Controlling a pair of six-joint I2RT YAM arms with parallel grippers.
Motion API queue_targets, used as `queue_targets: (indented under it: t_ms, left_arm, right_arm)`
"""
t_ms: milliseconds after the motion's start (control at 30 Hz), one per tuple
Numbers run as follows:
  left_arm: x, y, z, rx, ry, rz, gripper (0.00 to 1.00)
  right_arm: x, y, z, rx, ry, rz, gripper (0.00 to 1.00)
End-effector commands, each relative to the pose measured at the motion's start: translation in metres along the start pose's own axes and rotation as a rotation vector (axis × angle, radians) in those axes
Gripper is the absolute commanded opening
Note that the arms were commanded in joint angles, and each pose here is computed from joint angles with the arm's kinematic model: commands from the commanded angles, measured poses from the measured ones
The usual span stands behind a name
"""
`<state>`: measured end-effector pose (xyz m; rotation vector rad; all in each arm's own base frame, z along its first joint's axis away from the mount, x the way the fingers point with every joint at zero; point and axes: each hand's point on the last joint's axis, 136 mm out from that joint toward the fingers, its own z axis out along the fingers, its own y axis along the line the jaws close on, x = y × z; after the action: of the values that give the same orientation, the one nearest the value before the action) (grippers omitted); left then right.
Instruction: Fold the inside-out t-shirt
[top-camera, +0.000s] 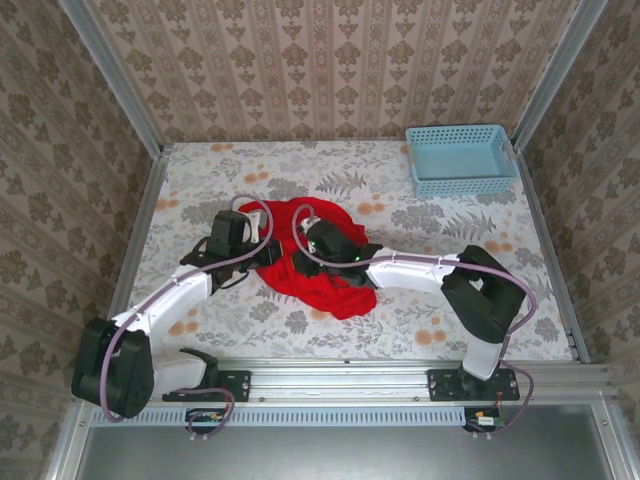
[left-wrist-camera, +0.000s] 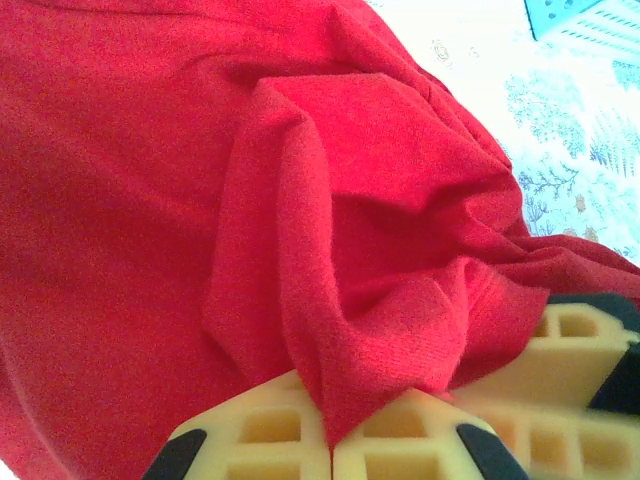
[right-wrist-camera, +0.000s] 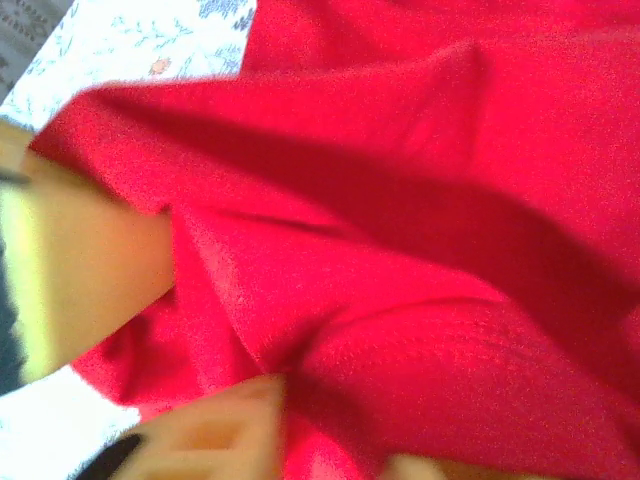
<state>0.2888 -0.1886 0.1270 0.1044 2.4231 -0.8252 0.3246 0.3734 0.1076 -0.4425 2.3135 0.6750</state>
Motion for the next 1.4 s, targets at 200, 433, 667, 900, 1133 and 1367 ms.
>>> queue_targets:
  t_ms: [200, 433, 667, 900, 1133, 1367]
  left_arm:
    - [-0.001, 0.002, -0.002, -0.014, 0.012, 0.025, 0.07]
    - [-0.022, -0.011, 0.014, -0.016, 0.062, 0.071, 0.22]
    - [-0.018, -0.014, 0.013, -0.229, 0.09, 0.215, 0.56]
    - [0.036, -0.02, 0.017, -0.25, 0.166, 0.262, 0.73]
    - [0.05, 0.019, 0.038, -0.36, 0.213, 0.174, 0.79]
    - [0.036, 0.015, 0.047, -0.315, 0.195, 0.173, 0.58]
  right_arm:
    - [-0.03, 0.001, -0.042, -0.005, -0.077, -0.002, 0.0]
    - [-0.046, -0.035, -0.114, 0.105, -0.119, 0.058, 0.0]
    - [-0.058, -0.069, -0.112, 0.106, -0.115, 0.185, 0.0]
    - [-0.068, -0.086, -0.099, 0.162, -0.113, 0.226, 0.0]
    - [-0.064, -0.121, -0.083, 0.242, -0.071, 0.25, 0.03]
    - [-0.039, -0.108, -0.078, 0.165, -0.006, 0.229, 0.56]
